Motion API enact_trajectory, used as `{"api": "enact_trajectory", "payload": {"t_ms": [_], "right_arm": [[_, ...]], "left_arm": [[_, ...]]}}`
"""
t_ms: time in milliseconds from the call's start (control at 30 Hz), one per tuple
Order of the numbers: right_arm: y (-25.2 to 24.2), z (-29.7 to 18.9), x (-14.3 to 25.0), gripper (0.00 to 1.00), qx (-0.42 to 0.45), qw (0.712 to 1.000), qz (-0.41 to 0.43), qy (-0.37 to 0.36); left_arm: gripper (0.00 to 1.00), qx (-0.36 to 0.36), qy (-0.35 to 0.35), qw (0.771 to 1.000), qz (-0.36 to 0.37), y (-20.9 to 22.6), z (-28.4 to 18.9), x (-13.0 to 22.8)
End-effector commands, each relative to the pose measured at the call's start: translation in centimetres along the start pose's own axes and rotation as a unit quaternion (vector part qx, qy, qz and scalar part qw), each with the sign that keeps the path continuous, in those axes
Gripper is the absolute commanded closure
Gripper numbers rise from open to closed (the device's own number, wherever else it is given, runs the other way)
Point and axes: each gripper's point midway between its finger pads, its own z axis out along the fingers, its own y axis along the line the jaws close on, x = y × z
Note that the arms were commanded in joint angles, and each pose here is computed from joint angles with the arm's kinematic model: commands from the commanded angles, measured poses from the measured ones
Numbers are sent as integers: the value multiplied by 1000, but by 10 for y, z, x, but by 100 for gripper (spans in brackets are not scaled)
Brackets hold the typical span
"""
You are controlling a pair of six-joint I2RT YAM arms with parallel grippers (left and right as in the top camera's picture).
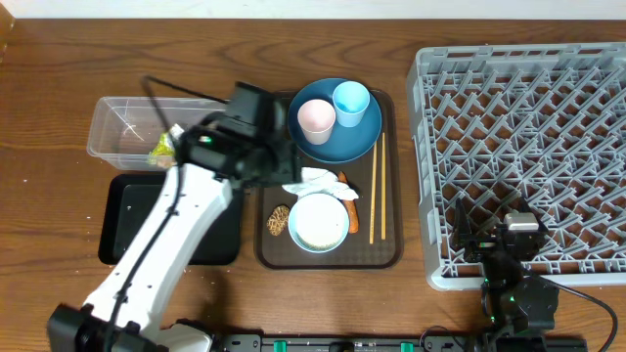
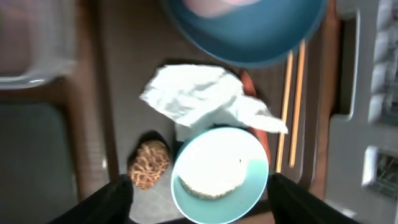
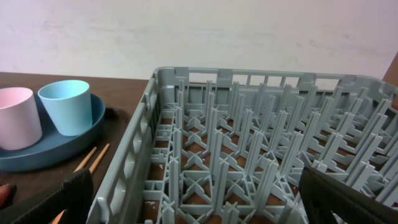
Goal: Sort waste into correct bins and load items into the dishwasher rack
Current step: 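Move the left gripper back to the white tissue by the carrot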
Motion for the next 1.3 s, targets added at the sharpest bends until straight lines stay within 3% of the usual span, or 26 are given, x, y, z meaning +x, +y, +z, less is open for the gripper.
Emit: {"api": "enact_trajectory", "payload": {"t_ms": [0,300,600,767,1267], "right_arm": [[-1,0,1,1,1,1000,-4,1],[-1,0,1,1,1,1000,-4,1],[-1,0,1,1,1,1000,-4,1],[-1,0,1,1,1,1000,-4,1],[-1,0,1,1,1,1000,-4,1]], "left_arm": [[28,-20,19,998,47,-5,18,7],[27,-10,49,985,165,-34,67,16],[25,-2,86,952,292,-53,95,40],[20,9,76,946,316,-69,104,42],[20,18,72,941,331,-85,125,47]]}}
